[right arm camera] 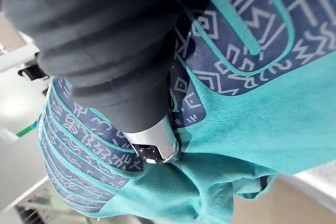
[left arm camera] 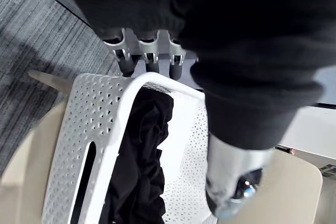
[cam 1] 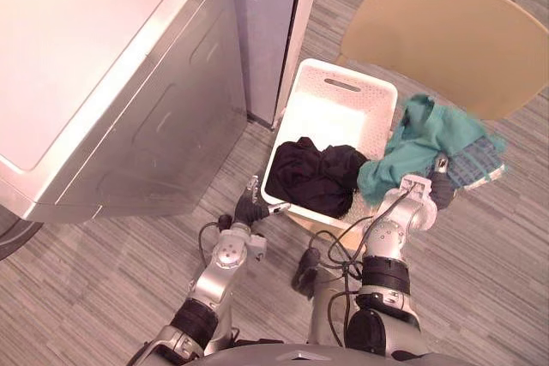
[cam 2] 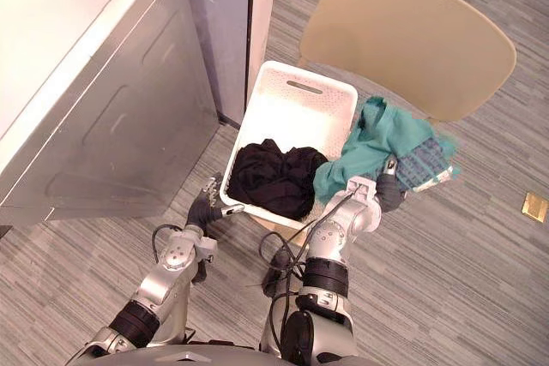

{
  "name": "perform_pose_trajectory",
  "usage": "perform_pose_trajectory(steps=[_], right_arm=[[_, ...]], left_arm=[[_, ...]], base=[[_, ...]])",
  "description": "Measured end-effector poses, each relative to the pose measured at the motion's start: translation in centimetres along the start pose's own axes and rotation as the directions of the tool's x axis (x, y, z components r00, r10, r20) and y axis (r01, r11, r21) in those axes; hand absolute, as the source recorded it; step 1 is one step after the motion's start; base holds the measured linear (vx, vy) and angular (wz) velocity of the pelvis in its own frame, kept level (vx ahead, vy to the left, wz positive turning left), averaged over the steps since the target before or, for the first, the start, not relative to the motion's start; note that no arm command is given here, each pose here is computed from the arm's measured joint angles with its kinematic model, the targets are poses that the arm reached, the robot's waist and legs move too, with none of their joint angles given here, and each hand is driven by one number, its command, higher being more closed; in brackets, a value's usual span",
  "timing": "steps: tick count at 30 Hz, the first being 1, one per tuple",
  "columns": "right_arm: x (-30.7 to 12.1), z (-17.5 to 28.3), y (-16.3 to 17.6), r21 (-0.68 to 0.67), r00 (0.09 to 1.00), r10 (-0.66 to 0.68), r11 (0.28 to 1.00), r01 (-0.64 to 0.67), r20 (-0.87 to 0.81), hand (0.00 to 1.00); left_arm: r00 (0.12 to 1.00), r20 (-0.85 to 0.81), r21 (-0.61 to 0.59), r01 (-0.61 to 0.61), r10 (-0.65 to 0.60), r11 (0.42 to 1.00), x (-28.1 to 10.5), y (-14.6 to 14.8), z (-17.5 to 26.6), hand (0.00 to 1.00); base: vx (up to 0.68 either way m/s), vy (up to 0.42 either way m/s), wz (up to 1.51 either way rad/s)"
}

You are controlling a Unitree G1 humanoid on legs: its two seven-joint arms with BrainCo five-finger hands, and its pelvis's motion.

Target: Pick up the laundry basket with both hands and put the clothes into the washing machine.

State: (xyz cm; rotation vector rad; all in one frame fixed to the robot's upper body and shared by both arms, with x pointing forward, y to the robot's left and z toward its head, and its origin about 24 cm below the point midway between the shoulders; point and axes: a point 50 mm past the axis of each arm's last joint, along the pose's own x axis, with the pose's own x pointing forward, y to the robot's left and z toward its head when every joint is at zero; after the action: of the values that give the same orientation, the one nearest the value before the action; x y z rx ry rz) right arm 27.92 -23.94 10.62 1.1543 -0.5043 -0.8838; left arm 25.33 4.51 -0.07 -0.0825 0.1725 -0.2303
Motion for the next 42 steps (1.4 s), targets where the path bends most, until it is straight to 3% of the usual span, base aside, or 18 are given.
perform_pose_trajectory(steps=[8,19,30,38,42], right_arm=[[-3.8,0.0,5.3,0.023,0.948,0.317,0.948,-0.317,-0.020,1.00],[-7.5,-3.4,7.5,0.031,0.792,0.566,0.818,-0.575,-0.229,1.00],[-9.5,-5.7,7.8,0.061,0.623,0.672,0.698,-0.714,-0.401,1.00],[-9.1,-3.9,7.3,0.029,0.565,0.722,0.625,-0.780,-0.399,1.00],[-7.8,-1.7,6.6,-0.015,0.595,0.731,0.627,-0.779,-0.335,1.00]], left_arm=[[1.000,-0.006,-0.004,0.030,-0.031,1.000,-0.4,-0.2,-0.3,0.00],[0.994,0.051,0.012,0.092,-0.093,0.996,-0.4,-1.1,1.0,0.00],[0.972,0.198,0.102,0.110,-0.128,0.989,1.7,-1.5,5.4,0.00],[0.973,0.231,0.098,-0.016,-0.007,0.995,2.1,1.7,6.5,0.00],[0.965,0.252,0.091,-0.097,0.071,0.991,2.0,4.2,7.0,0.00]], base=[[0.07,-0.012,0.02],[0.06,-0.022,0.00],[0.02,0.026,-0.14],[-0.01,0.016,-0.09],[-0.03,0.012,-0.08]])
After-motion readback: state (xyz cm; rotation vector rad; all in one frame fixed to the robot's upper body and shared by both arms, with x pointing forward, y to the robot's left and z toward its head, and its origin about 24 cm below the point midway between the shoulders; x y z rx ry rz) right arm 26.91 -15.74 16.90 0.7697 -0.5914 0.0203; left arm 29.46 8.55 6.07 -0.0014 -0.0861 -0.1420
